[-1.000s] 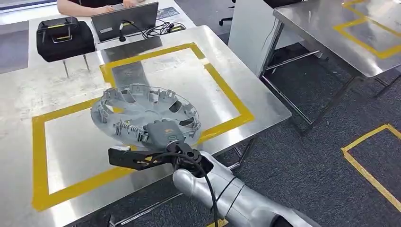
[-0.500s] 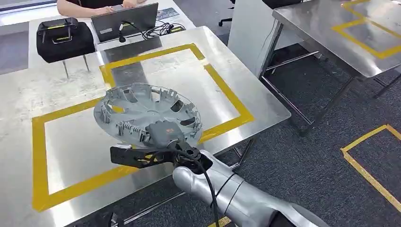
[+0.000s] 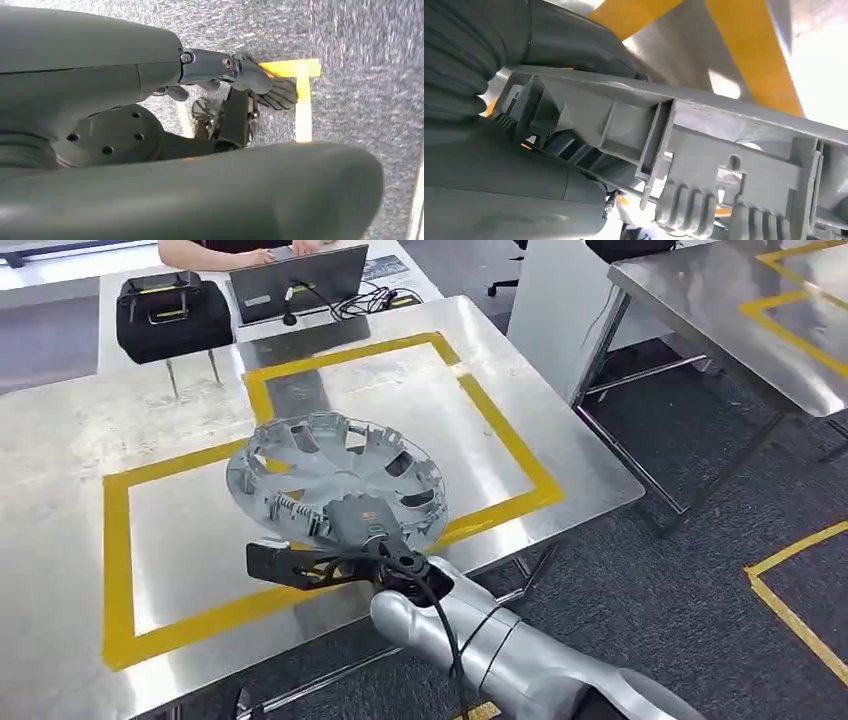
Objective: Take the parts from the cabinet and place them on the table.
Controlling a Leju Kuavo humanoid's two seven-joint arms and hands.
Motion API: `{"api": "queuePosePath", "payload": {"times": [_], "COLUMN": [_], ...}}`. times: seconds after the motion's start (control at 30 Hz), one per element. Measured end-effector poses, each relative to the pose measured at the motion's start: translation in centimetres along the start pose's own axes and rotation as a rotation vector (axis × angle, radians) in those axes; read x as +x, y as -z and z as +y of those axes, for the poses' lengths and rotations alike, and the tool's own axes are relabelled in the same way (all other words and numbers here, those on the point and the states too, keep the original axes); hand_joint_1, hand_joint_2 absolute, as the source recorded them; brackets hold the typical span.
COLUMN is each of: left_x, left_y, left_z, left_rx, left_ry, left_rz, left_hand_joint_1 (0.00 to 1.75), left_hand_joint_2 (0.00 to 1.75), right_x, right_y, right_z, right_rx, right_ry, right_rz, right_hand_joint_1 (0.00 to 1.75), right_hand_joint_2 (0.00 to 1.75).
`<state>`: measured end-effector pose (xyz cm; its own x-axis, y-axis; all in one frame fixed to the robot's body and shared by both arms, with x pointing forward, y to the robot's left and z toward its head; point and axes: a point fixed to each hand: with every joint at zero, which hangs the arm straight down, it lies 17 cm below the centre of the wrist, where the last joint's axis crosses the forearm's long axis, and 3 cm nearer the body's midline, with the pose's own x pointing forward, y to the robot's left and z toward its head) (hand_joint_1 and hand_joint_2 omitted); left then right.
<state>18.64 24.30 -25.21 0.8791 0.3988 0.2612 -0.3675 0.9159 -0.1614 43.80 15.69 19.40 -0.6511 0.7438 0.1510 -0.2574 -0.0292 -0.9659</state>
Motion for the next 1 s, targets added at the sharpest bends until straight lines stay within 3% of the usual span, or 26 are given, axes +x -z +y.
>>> {"api": "queuePosePath", "payload": {"times": [0.67, 1.0], "left_x": [0.8, 0.1], "left_y": [0.0, 0.0], "left_z": [-0.4, 0.3], "left_rx": [-0.007, 0.011], "left_ry": [-0.011, -0.018], "left_rz": [-0.010, 0.003], "left_hand_joint_1": [0.00, 0.00], "left_hand_joint_2": [0.00, 0.00], "right_x": [-1.2, -5.7], "right_y": [0.1, 0.7], "right_z": [0.6, -0.3], "right_rx": [0.064, 0.045], "right_ry": [-0.017, -0.036], "right_rz": [0.041, 0.139], "right_hand_joint_1": [1.75, 1.75], "right_hand_joint_2": [1.75, 1.75]}}
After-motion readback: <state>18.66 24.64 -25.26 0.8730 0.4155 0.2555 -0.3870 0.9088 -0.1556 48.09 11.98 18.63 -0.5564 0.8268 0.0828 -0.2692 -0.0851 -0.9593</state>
